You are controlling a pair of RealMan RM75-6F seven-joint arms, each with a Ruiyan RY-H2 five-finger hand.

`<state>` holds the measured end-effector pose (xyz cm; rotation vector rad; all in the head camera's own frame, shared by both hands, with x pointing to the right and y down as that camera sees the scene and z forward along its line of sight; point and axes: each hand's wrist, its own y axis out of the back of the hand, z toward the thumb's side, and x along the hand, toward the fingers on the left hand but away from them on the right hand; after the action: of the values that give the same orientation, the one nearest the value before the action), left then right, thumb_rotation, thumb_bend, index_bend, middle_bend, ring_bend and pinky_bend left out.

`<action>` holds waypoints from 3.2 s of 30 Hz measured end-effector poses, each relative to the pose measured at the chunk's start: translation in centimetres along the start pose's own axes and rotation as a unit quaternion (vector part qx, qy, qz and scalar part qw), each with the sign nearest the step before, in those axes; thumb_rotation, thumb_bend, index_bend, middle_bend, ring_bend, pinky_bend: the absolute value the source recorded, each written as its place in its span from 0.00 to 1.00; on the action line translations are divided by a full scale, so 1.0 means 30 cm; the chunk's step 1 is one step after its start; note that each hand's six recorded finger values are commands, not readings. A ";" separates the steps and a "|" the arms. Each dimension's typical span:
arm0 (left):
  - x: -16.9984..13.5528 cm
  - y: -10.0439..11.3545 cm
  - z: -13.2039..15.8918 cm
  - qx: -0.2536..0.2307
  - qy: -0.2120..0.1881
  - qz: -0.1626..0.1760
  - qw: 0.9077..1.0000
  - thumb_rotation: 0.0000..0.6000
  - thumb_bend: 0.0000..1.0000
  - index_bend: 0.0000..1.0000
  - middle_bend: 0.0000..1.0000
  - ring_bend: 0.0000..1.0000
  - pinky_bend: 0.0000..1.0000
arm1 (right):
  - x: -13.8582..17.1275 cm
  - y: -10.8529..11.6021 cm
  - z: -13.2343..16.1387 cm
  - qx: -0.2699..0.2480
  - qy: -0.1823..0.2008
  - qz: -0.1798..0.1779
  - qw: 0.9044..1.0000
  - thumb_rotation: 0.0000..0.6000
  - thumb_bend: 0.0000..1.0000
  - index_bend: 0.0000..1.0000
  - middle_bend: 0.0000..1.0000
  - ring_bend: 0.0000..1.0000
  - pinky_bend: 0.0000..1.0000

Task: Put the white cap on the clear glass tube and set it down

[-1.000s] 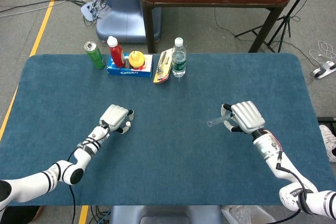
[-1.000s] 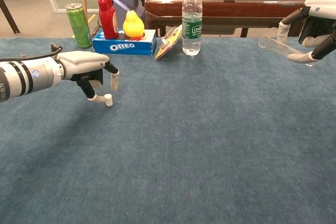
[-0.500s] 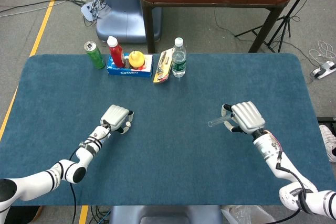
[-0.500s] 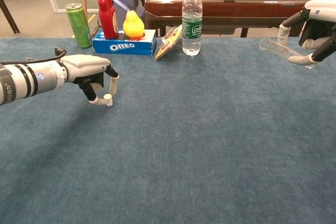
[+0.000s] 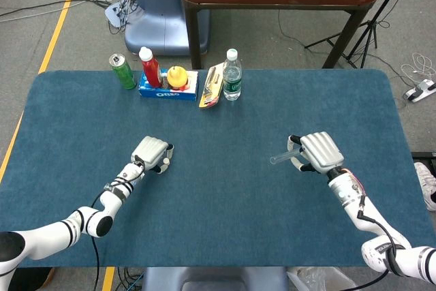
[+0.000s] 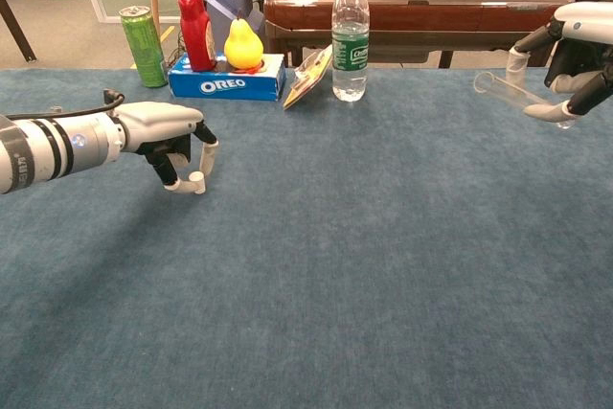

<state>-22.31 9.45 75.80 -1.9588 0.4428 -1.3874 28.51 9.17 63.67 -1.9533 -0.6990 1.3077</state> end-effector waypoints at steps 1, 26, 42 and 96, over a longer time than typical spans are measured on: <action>0.001 0.001 0.000 0.000 0.000 0.000 1.000 1.00 0.27 0.51 0.97 1.00 1.00 | 0.000 -0.001 -0.001 0.000 0.000 0.000 1.000 1.00 0.57 0.87 1.00 1.00 1.00; -0.103 0.177 -0.050 -0.061 0.003 0.066 0.996 1.00 0.33 0.54 0.97 1.00 1.00 | -0.044 -0.011 0.097 -0.046 0.033 0.001 0.998 1.00 0.57 0.89 1.00 1.00 1.00; -0.401 0.579 0.019 -0.150 -0.053 0.215 0.964 1.00 0.33 0.54 0.97 1.00 1.00 | -0.174 -0.022 0.320 -0.210 0.086 -0.003 0.974 1.00 0.58 0.91 1.00 1.00 1.00; -0.354 0.592 0.315 -0.131 -0.139 0.239 0.952 1.00 0.33 0.55 0.98 1.00 1.00 | -0.283 -0.080 0.568 -0.366 0.109 -0.006 0.924 1.00 0.60 0.92 1.00 1.00 1.00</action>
<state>-15.60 6.69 54.23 -2.0332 0.9320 -0.7653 9.47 8.42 65.81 -2.6172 -1.2010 0.8489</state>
